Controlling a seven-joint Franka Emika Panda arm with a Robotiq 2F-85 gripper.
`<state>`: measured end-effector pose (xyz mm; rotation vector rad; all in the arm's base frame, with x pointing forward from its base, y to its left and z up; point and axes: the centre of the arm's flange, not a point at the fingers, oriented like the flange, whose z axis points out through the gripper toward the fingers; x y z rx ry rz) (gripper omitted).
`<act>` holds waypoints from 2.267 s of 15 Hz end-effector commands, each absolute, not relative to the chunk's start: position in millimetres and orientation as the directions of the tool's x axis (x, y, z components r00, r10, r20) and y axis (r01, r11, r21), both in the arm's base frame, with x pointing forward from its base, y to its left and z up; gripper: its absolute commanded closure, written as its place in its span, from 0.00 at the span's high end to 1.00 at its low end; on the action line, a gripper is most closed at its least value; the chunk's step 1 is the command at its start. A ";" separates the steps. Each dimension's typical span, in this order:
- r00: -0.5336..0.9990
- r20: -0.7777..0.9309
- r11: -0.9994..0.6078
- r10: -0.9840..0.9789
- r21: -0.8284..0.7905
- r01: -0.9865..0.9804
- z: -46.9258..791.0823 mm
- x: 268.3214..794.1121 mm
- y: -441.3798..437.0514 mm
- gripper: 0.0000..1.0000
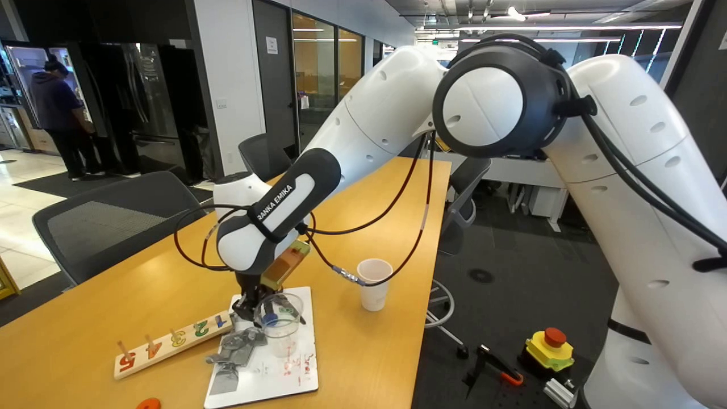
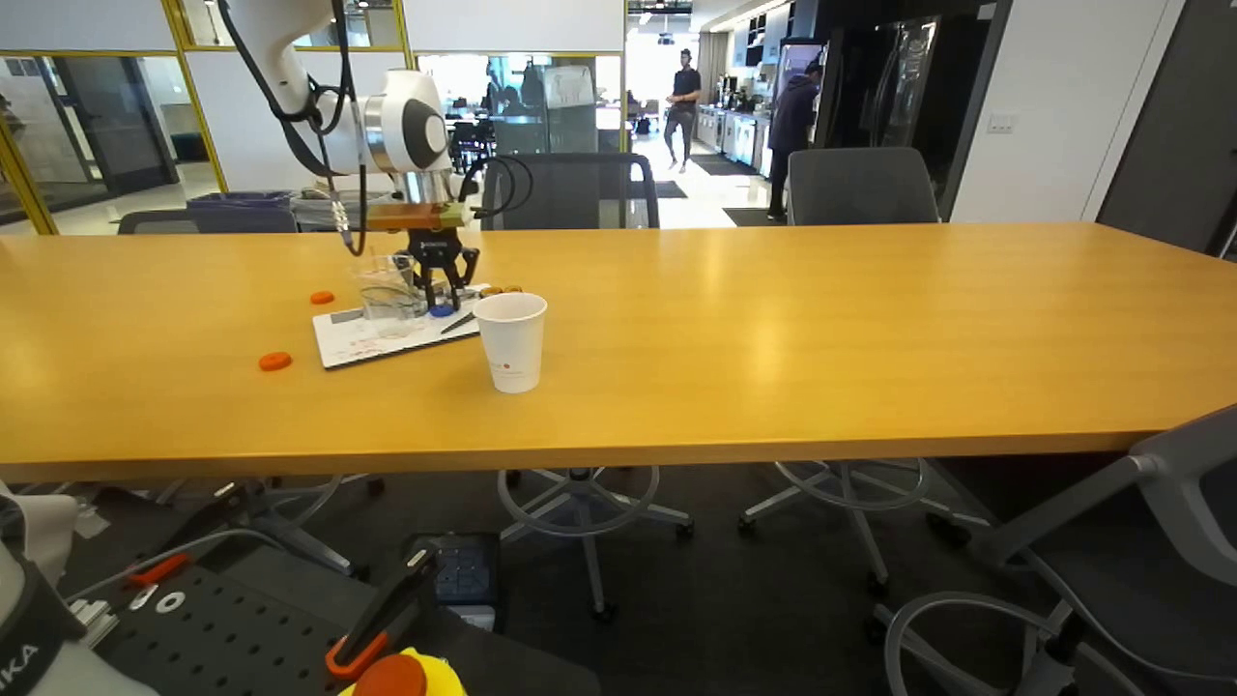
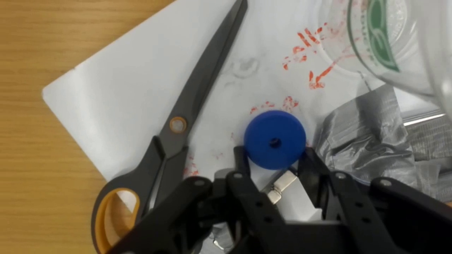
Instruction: Pick up the orange tokens and put them in the white cup. Pick up the blue token and put it in the colourless cup.
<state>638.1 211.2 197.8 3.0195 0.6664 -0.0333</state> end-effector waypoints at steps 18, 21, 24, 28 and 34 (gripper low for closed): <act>0.927 0.035 -0.927 0.372 0.073 0.369 313.7 635.4 217.3 0.16; 0.931 0.027 -0.930 0.364 0.068 0.362 324.5 629.2 217.2 0.16; 0.927 -0.009 -0.927 0.374 0.038 0.374 329.3 618.3 216.3 0.16; 0.921 -0.073 -0.923 0.383 -0.001 0.384 332.8 604.1 212.7 0.16; 0.899 -0.143 -0.910 0.414 -0.070 0.408 332.1 584.1 204.0 0.16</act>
